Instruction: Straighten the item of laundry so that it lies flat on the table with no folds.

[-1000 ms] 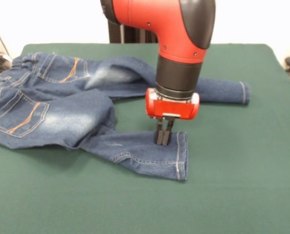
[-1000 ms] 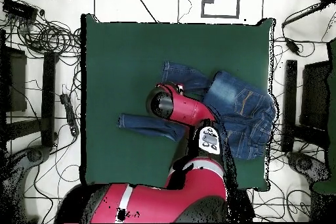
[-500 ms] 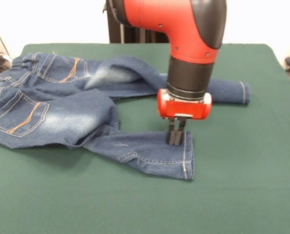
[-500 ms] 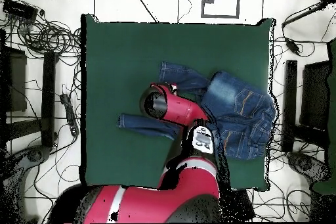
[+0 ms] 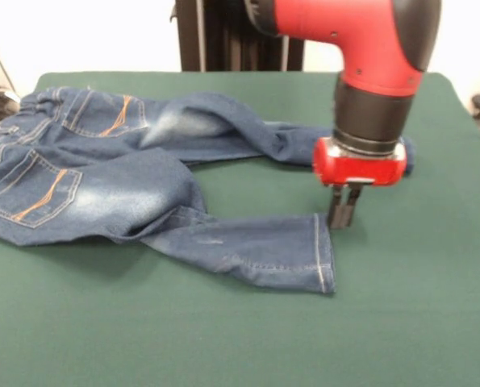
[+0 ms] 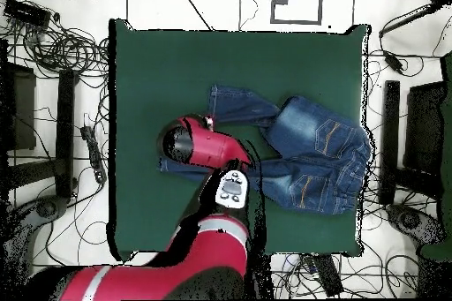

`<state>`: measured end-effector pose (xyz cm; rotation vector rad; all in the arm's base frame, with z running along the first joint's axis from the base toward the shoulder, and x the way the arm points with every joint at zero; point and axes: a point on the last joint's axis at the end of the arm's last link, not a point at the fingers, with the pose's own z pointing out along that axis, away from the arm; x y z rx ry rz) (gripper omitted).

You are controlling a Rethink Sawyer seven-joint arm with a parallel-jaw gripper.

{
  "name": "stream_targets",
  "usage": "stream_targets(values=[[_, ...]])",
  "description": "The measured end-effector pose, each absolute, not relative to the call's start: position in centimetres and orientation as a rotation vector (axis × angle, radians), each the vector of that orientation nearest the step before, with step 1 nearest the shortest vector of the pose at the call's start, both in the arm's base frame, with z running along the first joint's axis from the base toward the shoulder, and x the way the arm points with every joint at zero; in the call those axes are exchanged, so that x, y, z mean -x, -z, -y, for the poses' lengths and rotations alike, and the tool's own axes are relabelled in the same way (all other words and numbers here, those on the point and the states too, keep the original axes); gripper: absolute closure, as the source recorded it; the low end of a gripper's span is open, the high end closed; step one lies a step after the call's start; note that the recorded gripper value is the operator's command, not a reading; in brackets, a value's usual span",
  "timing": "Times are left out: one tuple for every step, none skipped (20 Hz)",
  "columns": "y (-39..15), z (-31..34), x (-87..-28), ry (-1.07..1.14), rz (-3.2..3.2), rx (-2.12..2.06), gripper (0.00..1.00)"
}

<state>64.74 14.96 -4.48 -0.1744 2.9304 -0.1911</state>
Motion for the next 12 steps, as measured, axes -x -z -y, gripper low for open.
stream_targets(values=[[4.5,-15.8,-64.5,0.185,-2.938,0.188,1.0],[4.5,-16.2,-64.3,0.181,-2.943,0.195,1.0],[4.6,-16.8,-64.1,0.177,-2.951,0.203,1.0],[4.6,-17.3,-63.8,0.171,-2.961,0.21,1.0],[4.6,-17.4,-63.7,0.169,-2.966,0.211,1.0],[4.7,-17.6,-63.6,0.166,-2.974,0.211,1.0],[4.7,-17.7,-63.5,0.163,-2.981,0.209,1.0],[4.7,-17.7,-63.5,0.16,-2.987,0.205,1.0],[4.8,-17.7,-63.4,0.157,-2.994,0.199,1.0],[4.9,-17.6,-63.3,0.156,-2.999,0.194,1.0],[5.0,-17.6,-63.3,0.155,-3.002,0.189,1.0],[4.9,-17.5,-63.4,0.154,-3.002,0.185,1.0]])
